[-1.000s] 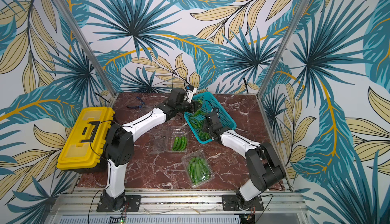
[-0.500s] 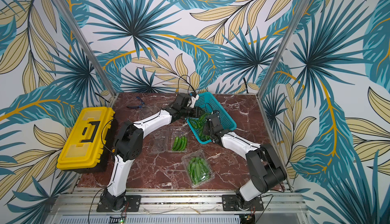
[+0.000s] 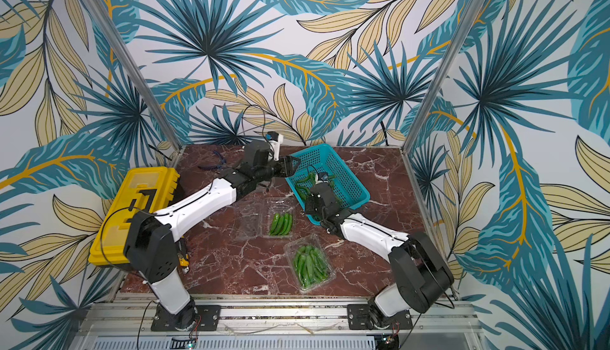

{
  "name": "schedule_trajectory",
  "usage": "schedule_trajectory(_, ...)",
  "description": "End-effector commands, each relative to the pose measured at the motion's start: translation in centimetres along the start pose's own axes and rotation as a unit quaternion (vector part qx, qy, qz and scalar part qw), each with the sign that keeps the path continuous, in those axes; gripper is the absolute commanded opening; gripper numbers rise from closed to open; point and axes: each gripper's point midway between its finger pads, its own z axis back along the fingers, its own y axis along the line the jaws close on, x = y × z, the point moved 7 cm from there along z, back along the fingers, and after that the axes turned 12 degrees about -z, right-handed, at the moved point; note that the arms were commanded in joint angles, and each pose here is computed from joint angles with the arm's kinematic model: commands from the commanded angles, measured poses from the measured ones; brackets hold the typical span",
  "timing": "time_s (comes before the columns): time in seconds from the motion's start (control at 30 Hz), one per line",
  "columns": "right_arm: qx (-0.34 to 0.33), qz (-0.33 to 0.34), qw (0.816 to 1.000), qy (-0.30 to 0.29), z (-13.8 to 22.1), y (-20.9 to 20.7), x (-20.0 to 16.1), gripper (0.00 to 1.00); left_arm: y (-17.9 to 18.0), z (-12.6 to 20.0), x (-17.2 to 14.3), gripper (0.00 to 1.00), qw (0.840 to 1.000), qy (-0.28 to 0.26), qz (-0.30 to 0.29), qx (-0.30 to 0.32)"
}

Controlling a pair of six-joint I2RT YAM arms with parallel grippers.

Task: Take small green peppers out of containers
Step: Place the green pepper in the basket, then pick up the green pepper from the packing box.

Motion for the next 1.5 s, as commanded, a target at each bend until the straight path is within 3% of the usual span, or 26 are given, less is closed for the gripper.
schedule_trajectory(0.0, 0.052, 0.060, 0.997, -0.006, 0.2, 3.2, -0.2, 0.42, 6.9, 1.1, -4.2, 0.61, 0.984, 0.010, 0.081, 0.160)
schedule_trajectory(0.1, 0.103, 0.080, 0.989, 0.068, -1.5, 5.5, -2.3, 0.43, 10.0, 1.4, -7.7, 0.61, 0.971, 0.046, 0.143, 0.184)
schedule_trajectory(0.27, 0.150, 0.098, 0.962, 0.206, -4.7, 8.1, -6.5, 0.43, 11.0, 0.5, -10.6, 0.61, 0.965, 0.101, 0.186, 0.153)
schedule_trajectory(0.4, 0.130, 0.105, 0.946, 0.278, -6.6, 8.4, -9.1, 0.43, 11.0, 0.2, -10.7, 0.61, 0.966, 0.105, 0.185, 0.148)
schedule_trajectory(0.53, 0.085, 0.111, 0.942, 0.306, -7.7, 7.7, -10.1, 0.43, 10.9, 0.0, -10.7, 0.61, 0.966, 0.107, 0.185, 0.143)
schedule_trajectory(0.9, 0.027, 0.128, 0.937, 0.323, -9.2, 6.8, -11.3, 0.43, 10.7, -0.4, -10.7, 0.61, 0.967, 0.113, 0.190, 0.130)
schedule_trajectory(1.2, 0.032, 0.127, 0.941, 0.311, -9.6, 7.2, -11.2, 0.25, 10.3, -0.5, -10.4, 0.61, 0.969, 0.117, 0.185, 0.116)
schedule_trajectory(1.33, 0.061, 0.120, 0.950, 0.280, -8.6, 8.1, -9.8, 0.12, 10.1, -0.6, -10.5, 0.61, 0.972, 0.122, 0.174, 0.104)
schedule_trajectory(1.47, 0.107, 0.113, 0.969, 0.194, -5.9, 9.5, -6.0, 0.10, 9.8, -0.9, -10.5, 0.61, 0.974, 0.131, 0.162, 0.087)
